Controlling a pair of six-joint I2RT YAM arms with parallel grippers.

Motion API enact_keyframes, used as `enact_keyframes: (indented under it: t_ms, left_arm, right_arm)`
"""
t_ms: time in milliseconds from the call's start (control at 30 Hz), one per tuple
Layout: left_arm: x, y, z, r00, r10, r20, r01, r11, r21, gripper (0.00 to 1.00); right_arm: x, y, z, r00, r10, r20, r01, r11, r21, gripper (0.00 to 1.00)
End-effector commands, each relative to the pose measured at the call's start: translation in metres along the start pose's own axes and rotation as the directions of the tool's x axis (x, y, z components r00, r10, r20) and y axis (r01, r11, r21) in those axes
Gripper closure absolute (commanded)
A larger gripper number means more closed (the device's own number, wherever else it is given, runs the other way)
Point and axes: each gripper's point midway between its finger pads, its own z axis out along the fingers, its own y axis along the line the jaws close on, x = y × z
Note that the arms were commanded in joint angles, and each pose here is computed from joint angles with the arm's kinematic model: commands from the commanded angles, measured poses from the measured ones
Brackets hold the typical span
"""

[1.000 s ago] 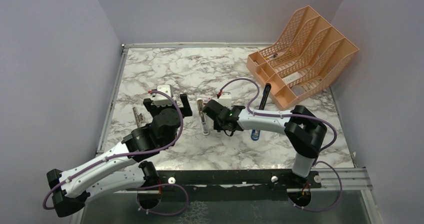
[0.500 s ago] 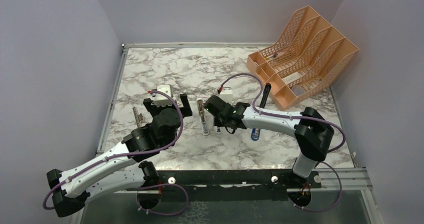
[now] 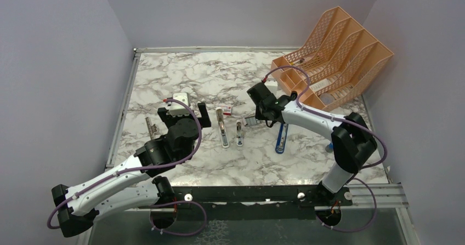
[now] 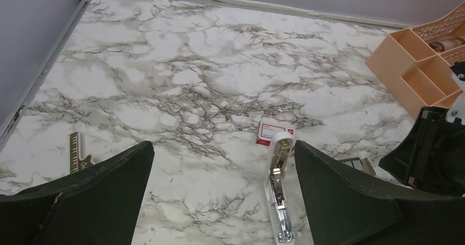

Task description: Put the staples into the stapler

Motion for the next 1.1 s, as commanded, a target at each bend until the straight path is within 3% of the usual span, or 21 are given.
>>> enact_keyframes:
  t_ms: [0,300,467,567,867,1067]
  left_arm:
    - [0.0,0.005,0.002,1.0,0.012,0.007,-0.012,0.999,-0.033,0.01]
    - [0.001,0.005,0.003,1.0,0.029,0.004,-0.029,0.999,-0.041,0.01]
    - [0.003,0.005,0.004,0.999,0.036,0.002,-0.036,0.998,-0.044,0.01]
    - [0.003,0.005,0.004,0.999,0.037,0.002,-0.037,0.998,-0.046,0.01]
    - [0.004,0.005,0.004,0.999,0.038,0.001,-0.038,0.998,-0.046,0.01]
    - [0.004,0.004,0.004,0.999,0.041,-0.001,-0.041,0.998,-0.047,0.01]
  right_arm:
    - [0.006,0.007,0.02,0.992,-0.118,-0.032,0.116,0.992,-0.046,0.77]
    - [0.011,0.01,0.042,0.984,-0.167,-0.069,0.162,0.984,-0.069,0.71]
    - [0.006,0.01,0.042,0.984,-0.171,-0.054,0.167,0.984,-0.064,0.83]
    - [0.001,0.009,0.04,0.985,-0.166,-0.039,0.164,0.985,-0.056,0.83]
    - [-0.007,0.02,0.035,0.982,-0.188,-0.013,0.185,0.976,-0.114,0.74]
    - [0.004,0.023,0.048,0.974,-0.221,-0.046,0.214,0.969,-0.122,0.86]
